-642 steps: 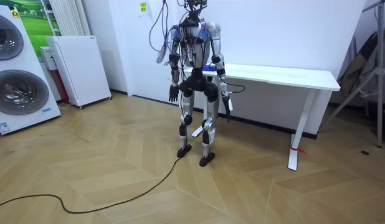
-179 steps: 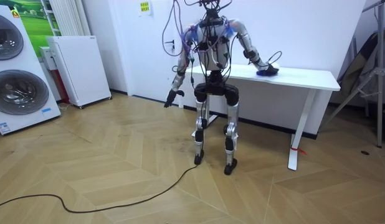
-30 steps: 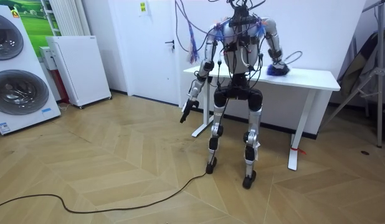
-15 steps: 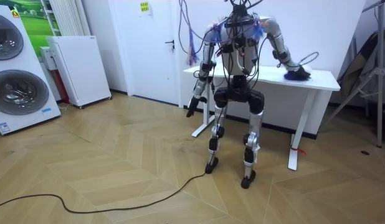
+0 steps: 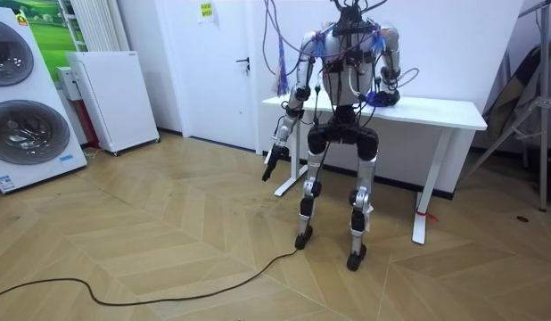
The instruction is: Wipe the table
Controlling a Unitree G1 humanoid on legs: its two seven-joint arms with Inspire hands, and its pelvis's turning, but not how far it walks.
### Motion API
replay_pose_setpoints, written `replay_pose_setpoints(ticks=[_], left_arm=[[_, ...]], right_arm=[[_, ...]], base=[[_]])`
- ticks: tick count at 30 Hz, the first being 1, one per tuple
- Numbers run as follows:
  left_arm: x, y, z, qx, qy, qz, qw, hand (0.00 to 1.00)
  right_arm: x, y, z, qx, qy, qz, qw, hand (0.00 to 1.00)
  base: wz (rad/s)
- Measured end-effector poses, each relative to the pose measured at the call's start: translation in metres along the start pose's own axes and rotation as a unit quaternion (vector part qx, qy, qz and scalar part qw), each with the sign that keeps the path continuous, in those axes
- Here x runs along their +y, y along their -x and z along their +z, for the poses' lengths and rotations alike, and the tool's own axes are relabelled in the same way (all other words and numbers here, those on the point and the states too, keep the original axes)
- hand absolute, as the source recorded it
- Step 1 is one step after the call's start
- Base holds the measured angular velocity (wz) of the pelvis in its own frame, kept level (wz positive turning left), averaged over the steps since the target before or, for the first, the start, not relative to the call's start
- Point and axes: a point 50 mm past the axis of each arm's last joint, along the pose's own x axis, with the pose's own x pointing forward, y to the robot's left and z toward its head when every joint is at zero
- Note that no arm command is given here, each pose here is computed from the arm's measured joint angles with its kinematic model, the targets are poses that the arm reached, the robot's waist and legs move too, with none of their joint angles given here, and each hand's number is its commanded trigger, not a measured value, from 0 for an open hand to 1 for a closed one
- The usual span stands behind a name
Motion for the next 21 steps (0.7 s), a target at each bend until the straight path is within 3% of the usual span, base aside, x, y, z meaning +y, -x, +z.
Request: replay_pose_setpoints(ticks=[5, 8, 10, 12, 15, 17, 18, 20, 21], left_arm=[[0.008, -0.001, 0.004, -0.019, 0.007, 0.009, 1.0, 0.0], [0.016, 0.002, 0.028, -0.054, 0.011, 0.021, 0.998, 0.0], [0.02, 0.004, 0.045, -0.078, 0.004, 0.034, 0.996, 0.0], [0.021, 0.008, 0.062, -0.099, -0.01, 0.048, 0.994, 0.0], [0.023, 0.013, 0.089, -0.126, -0.016, 0.062, 0.99, 0.0], [0.028, 0.018, 0.109, -0.141, -0.023, 0.069, 0.987, 0.0], [0.029, 0.02, 0.116, -0.152, -0.021, 0.07, 0.986, 0.0], [0.035, 0.026, 0.131, -0.176, -0.015, 0.077, 0.981, 0.0], [0.038, 0.028, 0.135, -0.182, -0.014, 0.08, 0.98, 0.0]], right_arm=[[-0.018, 0.015, -0.082, 0.086, -0.015, -0.052, 0.995, 1.0], [-0.026, 0.023, -0.109, 0.122, -0.01, -0.068, 0.99, 1.0], [-0.024, 0.022, -0.105, 0.122, -0.012, -0.07, 0.99, 1.0], [-0.014, 0.019, -0.09, 0.111, -0.009, -0.065, 0.992, 1.0], [0.009, 0.009, -0.031, 0.058, 0.008, -0.046, 0.997, 1.0], [0.04, 0.011, 0.023, -0.005, 0.042, -0.01, 0.999, 1.0], [0.047, 0.013, 0.039, -0.026, 0.054, -0.001, 0.998, 1.0], [0.066, 0.025, 0.115, -0.134, 0.08, 0.032, 0.987, 1.0], [0.068, 0.029, 0.133, -0.16, 0.08, 0.038, 0.983, 1.0]], base=[[0.08], [-0.15], [-0.62], [-0.91], [-1.58], [-1.13], [-1.01], [-1.07], [-0.86]])
